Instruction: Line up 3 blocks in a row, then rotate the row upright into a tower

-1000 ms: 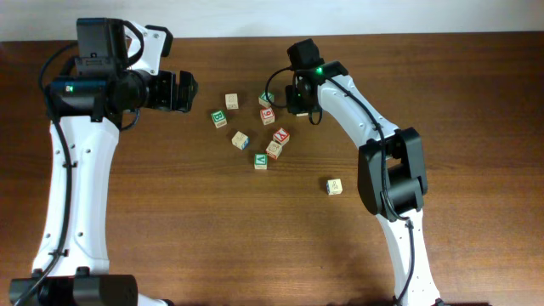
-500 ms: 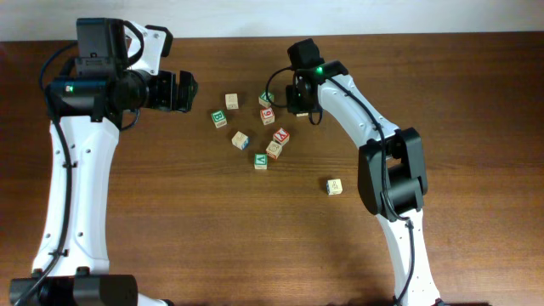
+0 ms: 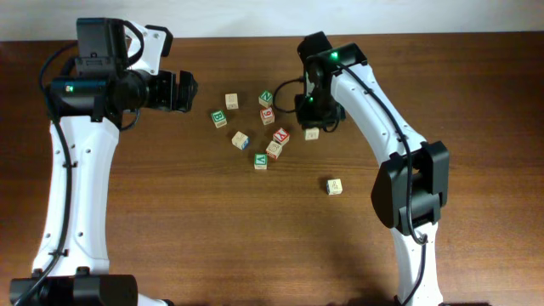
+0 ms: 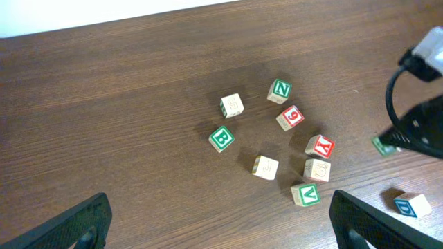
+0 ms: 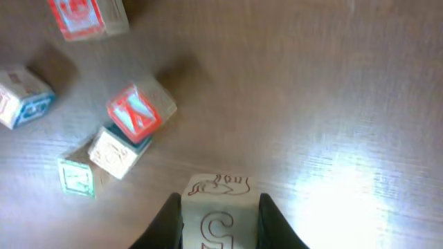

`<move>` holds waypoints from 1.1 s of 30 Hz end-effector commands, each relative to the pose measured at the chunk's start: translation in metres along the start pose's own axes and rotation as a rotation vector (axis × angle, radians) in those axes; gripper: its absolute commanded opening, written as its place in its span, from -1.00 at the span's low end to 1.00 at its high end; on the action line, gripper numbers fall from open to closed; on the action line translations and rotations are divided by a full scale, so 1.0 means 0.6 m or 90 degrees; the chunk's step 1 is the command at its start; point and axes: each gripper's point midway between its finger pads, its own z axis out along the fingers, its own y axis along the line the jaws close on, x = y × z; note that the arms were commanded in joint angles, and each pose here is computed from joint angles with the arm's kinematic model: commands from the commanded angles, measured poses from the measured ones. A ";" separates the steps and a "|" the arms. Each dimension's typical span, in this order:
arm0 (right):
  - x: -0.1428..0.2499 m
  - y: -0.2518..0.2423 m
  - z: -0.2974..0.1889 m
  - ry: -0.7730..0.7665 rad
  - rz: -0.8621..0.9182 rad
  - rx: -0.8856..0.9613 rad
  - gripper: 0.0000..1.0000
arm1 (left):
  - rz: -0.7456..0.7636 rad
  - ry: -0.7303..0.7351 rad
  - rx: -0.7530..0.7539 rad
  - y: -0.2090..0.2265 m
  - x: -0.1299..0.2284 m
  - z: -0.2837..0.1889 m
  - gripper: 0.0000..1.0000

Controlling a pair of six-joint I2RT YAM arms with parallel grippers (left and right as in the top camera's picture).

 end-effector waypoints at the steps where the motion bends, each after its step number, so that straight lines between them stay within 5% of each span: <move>1: 0.026 -0.001 -0.024 0.029 0.012 -0.008 -0.84 | 0.000 -0.008 -0.001 0.003 -0.008 -0.003 0.98; 14: 0.136 0.025 0.040 0.173 -0.013 0.037 -0.90 | 0.000 -0.008 -0.001 0.003 -0.008 -0.003 0.98; 26: 0.164 0.026 0.096 0.175 -0.016 0.096 -0.91 | 0.001 -0.008 -0.001 0.003 -0.008 -0.003 0.98; 33: 0.174 0.013 0.091 0.192 -0.016 0.121 -0.57 | 0.000 -0.008 -0.001 0.003 -0.008 -0.003 0.98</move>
